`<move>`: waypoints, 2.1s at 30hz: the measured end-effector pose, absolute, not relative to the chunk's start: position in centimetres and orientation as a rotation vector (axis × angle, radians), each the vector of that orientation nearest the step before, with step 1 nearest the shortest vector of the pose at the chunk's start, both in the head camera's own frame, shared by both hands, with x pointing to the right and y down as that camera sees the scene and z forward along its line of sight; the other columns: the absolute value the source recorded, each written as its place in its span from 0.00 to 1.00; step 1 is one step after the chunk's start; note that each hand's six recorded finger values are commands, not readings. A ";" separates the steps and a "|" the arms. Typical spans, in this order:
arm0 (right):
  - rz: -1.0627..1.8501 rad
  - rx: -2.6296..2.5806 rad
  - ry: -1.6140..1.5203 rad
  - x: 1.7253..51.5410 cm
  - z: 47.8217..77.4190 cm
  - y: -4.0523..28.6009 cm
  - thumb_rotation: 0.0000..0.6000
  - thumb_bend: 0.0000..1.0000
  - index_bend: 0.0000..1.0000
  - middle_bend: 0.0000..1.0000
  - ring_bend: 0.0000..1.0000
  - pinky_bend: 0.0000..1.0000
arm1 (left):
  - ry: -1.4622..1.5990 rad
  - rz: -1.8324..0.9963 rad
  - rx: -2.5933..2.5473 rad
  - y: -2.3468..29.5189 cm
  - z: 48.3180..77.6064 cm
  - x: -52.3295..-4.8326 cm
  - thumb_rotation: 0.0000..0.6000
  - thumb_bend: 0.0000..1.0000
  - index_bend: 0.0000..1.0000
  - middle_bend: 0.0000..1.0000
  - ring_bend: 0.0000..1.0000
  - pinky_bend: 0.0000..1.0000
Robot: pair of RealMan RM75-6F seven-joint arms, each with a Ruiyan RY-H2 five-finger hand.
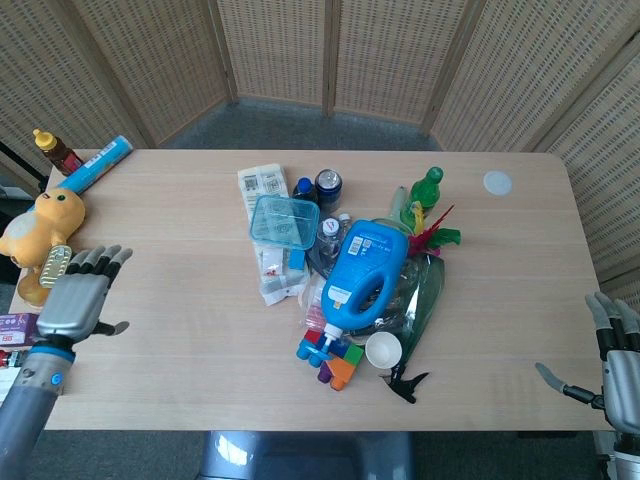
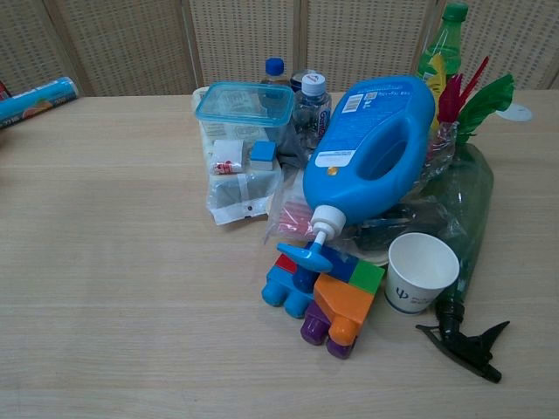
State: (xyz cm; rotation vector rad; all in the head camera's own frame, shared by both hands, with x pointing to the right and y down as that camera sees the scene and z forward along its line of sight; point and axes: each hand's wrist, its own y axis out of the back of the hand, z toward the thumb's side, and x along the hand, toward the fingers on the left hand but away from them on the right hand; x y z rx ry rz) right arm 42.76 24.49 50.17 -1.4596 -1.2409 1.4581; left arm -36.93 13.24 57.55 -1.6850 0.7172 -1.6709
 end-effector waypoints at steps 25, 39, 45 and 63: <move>1.487 -1.549 -1.193 42.0 52.1 24.8 0.57 0.00 0.00 0.00 0.00 0.00 | 0.615 -1.503 -1.663 1.8 67.9 -14.7 1.00 0.00 0.00 0.00 0.00 0.00; 1.493 -1.548 -1.215 42.6 52.0 24.6 0.57 0.00 0.00 0.00 0.00 0.00 | 0.579 -1.593 -1.631 2.7 72.0 -12.0 1.00 0.00 0.00 0.00 0.00 0.00; 1.497 -1.544 -1.217 42.9 51.9 24.7 0.57 0.00 0.00 0.00 0.00 0.00 | 0.539 -1.597 -1.636 3.7 72.6 -11.8 1.00 0.00 0.01 0.00 0.00 0.00; 1.491 -1.530 -1.231 42.9 51.2 24.8 0.56 0.00 0.00 0.00 0.00 0.00 | 0.341 -1.518 -1.533 4.0 64.6 -16.3 1.00 0.00 0.32 0.50 0.31 0.24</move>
